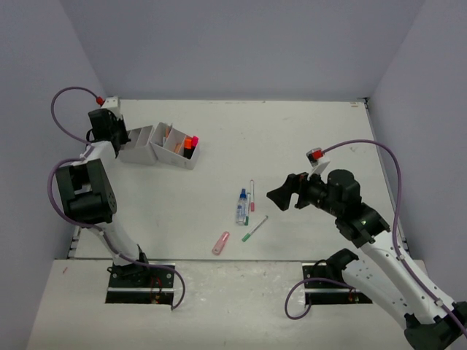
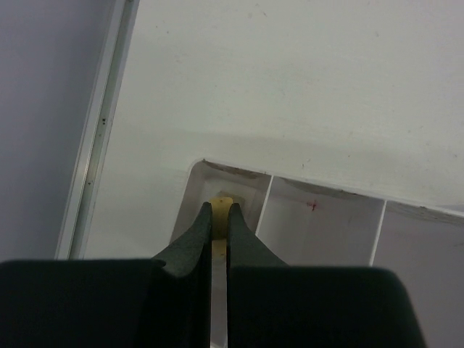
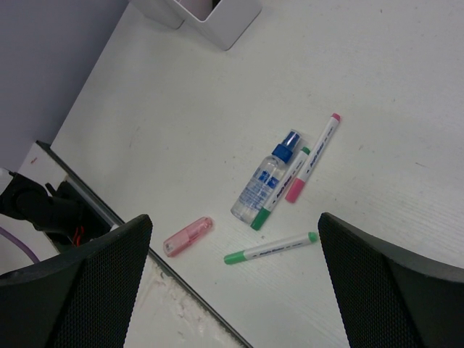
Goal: Sort the stationery into containers
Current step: Place the stationery in the storage box.
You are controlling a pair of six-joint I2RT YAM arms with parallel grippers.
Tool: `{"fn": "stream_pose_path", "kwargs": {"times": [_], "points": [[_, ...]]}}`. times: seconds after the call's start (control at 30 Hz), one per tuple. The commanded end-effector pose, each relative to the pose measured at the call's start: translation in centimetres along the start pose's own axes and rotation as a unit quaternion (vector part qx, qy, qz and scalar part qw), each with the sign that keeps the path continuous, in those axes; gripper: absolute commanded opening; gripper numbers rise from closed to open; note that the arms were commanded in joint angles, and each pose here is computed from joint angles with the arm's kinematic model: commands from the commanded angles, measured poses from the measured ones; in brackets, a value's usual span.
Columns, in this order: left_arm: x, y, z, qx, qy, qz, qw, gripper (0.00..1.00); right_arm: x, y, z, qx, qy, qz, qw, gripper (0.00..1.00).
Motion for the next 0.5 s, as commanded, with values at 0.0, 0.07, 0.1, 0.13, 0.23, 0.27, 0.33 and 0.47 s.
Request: {"fn": "stream_pose_path", "kwargs": {"times": [0.0, 0.07, 0.1, 0.13, 0.23, 0.27, 0.33, 0.47], "points": [[-0.3, 1.1, -1.9, -0.017, -0.033, -0.037, 0.999, 0.00, -0.2, 0.3, -0.2, 0.003, -0.013, -0.024, 1.000, 0.99], [-0.1, 1.1, -2.2, -0.016, -0.038, -0.042, 0.998, 0.00, -0.3, 0.4, -0.2, 0.003, -0.011, -0.026, 1.000, 0.99], [-0.1, 1.1, -2.3, -0.015, -0.039, -0.043, 0.998, 0.00, -0.4, 0.4, -0.2, 0.003, -0.009, -0.028, 1.000, 0.99], [0.0, 1.1, -2.4, -0.011, -0.041, -0.044, 0.998, 0.02, -0.4, 0.4, -0.2, 0.003, -0.008, -0.030, 1.000, 0.99], [0.5, 0.9, -3.2, -0.002, -0.051, -0.041, 0.998, 0.14, -0.5, 0.4, -0.1, 0.002, -0.005, -0.030, 1.000, 0.99], [0.8, 0.8, -3.5, 0.001, -0.056, -0.040, 0.998, 0.16, -0.5, 0.4, -0.1, 0.003, -0.006, -0.030, 1.000, 0.99], [1.2, 0.5, -3.9, 0.016, -0.064, -0.038, 0.997, 0.31, -0.5, 0.3, -0.1, 0.003, -0.006, -0.028, 1.000, 0.99], [2.3, -0.2, -5.3, 0.028, -0.083, -0.023, 0.996, 0.42, -0.5, 0.2, -0.2, 0.003, -0.004, -0.023, 1.000, 0.99]]}}
Point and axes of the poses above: each gripper's point midway between its finger pads, its own x axis back along the fingers, its own y axis along the line the jaws close on, z = x × y, the point moved 8 cm from there along x, back along the fingers, and after that the axes turned 15 degrees about x, right-handed, at the moved point
